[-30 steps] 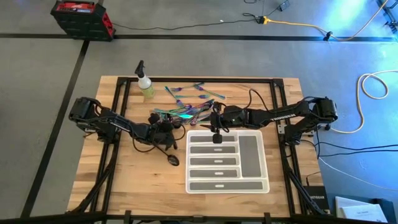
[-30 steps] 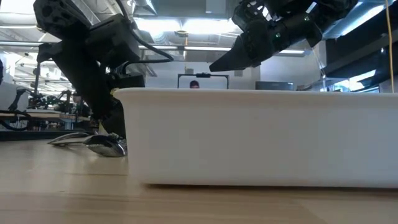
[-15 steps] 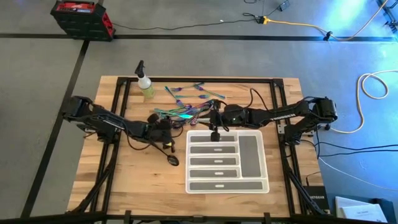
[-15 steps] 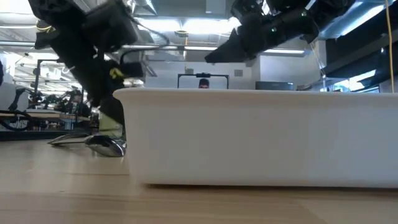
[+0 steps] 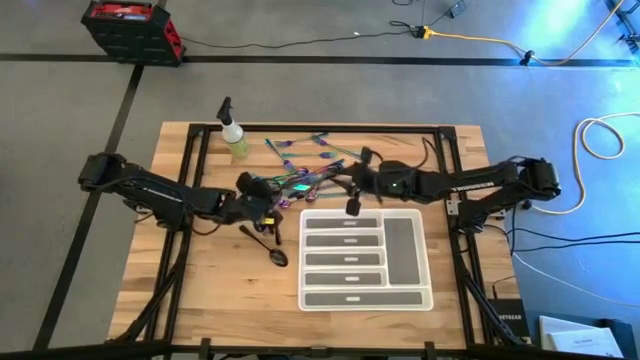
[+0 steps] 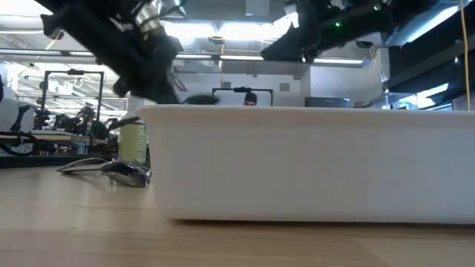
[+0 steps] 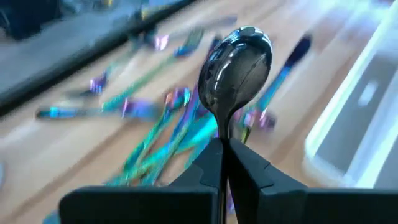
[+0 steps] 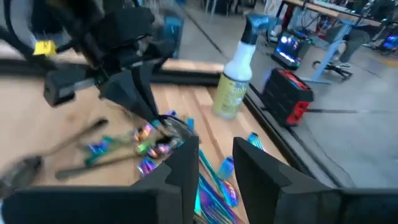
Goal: Sort silverware
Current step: Put the black spoon into the white silverware tray
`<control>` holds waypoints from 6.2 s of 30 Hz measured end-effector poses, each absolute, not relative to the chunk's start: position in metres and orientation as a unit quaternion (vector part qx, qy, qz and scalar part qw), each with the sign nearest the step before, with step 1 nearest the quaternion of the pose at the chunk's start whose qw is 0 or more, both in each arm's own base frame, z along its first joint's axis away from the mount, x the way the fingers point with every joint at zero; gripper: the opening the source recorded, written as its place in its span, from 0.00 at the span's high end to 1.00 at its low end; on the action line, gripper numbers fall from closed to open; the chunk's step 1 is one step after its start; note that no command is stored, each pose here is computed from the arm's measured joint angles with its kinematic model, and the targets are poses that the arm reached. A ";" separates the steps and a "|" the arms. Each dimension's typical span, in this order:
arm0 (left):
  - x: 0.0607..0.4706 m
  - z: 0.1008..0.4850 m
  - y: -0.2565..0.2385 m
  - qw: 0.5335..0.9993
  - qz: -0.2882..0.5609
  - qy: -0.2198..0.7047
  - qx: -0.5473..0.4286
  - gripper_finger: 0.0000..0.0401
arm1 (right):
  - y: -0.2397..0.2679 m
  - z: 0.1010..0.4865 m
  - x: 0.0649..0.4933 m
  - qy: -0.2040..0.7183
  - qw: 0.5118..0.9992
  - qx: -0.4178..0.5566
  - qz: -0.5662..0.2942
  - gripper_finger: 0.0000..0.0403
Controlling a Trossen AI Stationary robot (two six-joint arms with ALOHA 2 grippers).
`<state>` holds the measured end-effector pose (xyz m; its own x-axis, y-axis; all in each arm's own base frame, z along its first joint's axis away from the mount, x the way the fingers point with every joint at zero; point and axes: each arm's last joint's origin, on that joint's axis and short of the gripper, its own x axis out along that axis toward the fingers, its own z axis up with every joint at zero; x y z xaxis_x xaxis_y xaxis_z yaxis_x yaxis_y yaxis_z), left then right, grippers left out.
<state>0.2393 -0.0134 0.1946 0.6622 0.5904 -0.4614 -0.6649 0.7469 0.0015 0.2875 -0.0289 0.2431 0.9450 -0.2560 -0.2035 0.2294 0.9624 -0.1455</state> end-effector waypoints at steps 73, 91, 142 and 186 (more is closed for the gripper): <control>0.266 0.262 -0.022 0.974 0.209 -0.091 -0.018 1.00 | -0.027 0.279 0.353 -0.043 0.999 0.022 0.007 0.72; 0.266 0.262 -0.021 0.973 0.213 -0.090 -0.016 1.00 | -0.027 0.278 0.353 -0.038 0.999 0.030 0.004 0.99; 0.269 0.251 -0.021 0.982 0.184 -0.038 -0.005 0.66 | -0.028 0.278 0.353 -0.037 0.999 0.017 0.004 1.00; 0.270 0.230 -0.011 0.983 0.167 0.072 0.022 0.66 | -0.006 0.229 0.271 -0.160 0.967 0.182 -0.081 1.00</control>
<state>0.2696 -0.0113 0.2297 0.9336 0.3324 -0.1334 -0.3261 0.9429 0.0676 0.2709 -0.0056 0.2289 0.9355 -0.2157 0.2797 0.0992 0.9204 0.3781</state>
